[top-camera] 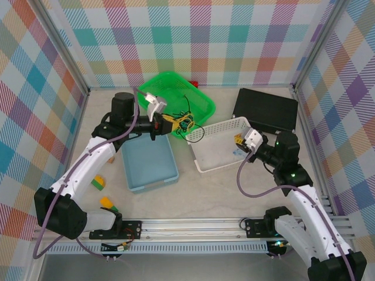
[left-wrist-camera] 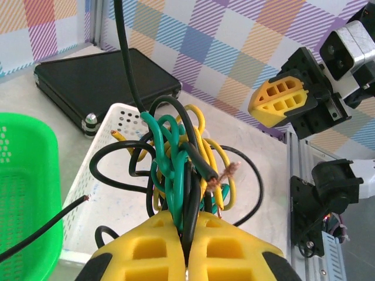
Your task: Untangle the cables
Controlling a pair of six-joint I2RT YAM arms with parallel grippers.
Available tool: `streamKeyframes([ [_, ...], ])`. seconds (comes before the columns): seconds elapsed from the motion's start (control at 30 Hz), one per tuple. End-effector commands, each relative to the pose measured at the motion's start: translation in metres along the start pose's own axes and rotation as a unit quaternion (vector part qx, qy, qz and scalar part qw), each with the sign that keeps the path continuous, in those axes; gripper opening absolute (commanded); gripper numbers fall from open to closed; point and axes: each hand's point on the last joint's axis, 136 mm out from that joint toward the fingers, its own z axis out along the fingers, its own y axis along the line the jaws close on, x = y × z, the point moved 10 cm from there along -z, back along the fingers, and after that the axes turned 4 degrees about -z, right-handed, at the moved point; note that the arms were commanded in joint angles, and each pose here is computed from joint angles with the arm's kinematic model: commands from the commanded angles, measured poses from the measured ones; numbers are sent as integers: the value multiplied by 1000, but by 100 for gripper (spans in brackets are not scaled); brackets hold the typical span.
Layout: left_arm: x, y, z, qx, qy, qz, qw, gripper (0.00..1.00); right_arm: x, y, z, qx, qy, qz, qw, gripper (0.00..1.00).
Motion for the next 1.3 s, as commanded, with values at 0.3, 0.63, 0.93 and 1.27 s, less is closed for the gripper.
streamKeyframes([
  [0.3, 4, -5, -2, 20, -14, 27, 999, 0, -29, 1, 13, -173, -101, 246, 948, 57],
  [0.63, 8, -11, 1, 49, -15, 47, 998, 0, -42, -17, 54, -211, 31, 595, 775, 46],
  [0.93, 10, -18, 7, 73, -11, 68, 995, 0, -46, -9, 86, -309, 101, 652, 685, 41],
  [1.27, 12, -21, 10, 82, -8, 69, 994, 0, -47, 1, 103, -342, 121, 653, 665, 31],
])
